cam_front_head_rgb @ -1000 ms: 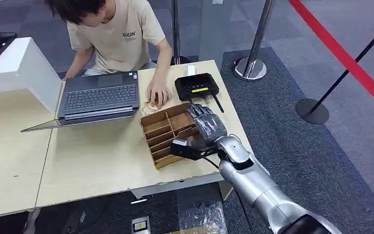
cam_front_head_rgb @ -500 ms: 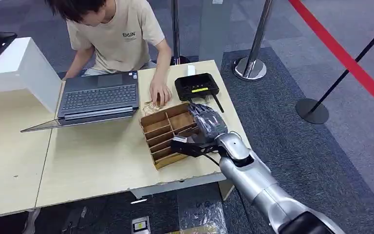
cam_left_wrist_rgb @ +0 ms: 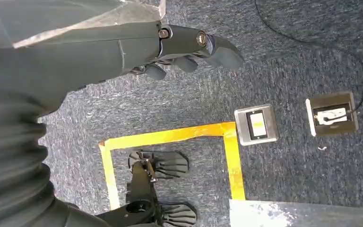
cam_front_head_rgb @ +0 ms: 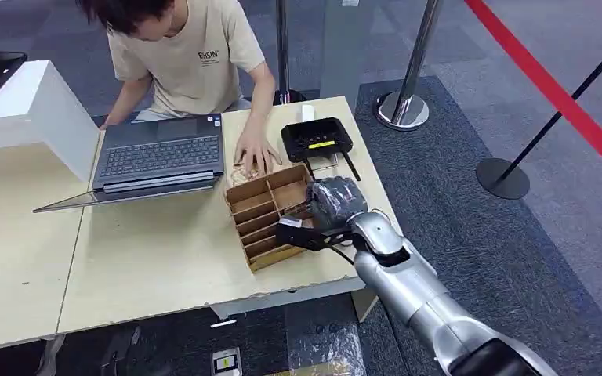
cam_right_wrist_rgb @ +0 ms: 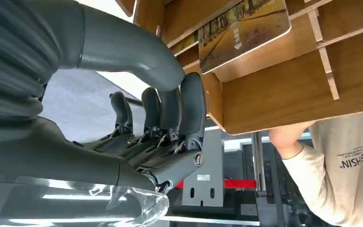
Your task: Pass the card to the sensor for recognition and then transmit it.
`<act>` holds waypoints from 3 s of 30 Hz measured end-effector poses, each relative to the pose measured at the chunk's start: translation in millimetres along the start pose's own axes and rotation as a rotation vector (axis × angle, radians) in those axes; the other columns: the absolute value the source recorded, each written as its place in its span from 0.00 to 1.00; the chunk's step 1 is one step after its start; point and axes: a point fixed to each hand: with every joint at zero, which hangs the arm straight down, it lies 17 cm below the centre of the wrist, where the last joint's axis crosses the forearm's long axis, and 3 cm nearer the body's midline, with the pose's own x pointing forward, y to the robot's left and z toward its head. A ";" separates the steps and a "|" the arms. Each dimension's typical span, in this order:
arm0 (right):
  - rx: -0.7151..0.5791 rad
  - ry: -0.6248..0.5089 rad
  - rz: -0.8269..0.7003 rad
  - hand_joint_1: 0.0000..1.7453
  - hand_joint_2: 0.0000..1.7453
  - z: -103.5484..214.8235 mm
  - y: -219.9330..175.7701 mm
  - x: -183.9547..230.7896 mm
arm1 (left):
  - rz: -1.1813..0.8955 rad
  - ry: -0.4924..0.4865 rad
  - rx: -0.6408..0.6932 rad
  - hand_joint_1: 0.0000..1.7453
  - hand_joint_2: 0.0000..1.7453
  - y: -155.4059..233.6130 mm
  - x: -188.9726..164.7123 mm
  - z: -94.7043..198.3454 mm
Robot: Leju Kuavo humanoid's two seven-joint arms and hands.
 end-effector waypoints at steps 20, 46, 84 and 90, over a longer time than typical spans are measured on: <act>0.017 0.008 0.002 0.31 1.00 0.4 0.0 -1.5 | 0.001 -0.001 -0.005 0.00 1.00 -3.5 1.2 0.2; 0.007 -0.024 -0.002 0.59 1.00 -16.1 -18.1 13.2 | -0.020 -0.003 -0.025 0.00 1.00 -11.2 10.0 -0.3; 0.070 -0.037 -0.010 0.43 1.00 -25.8 1.8 22.0 | -0.034 -0.008 -0.049 0.00 1.00 -25.5 20.0 0.2; 0.075 -0.041 -0.005 0.43 1.00 -29.1 1.0 22.8 | -0.033 -0.003 -0.053 0.00 1.00 -29.1 21.5 0.4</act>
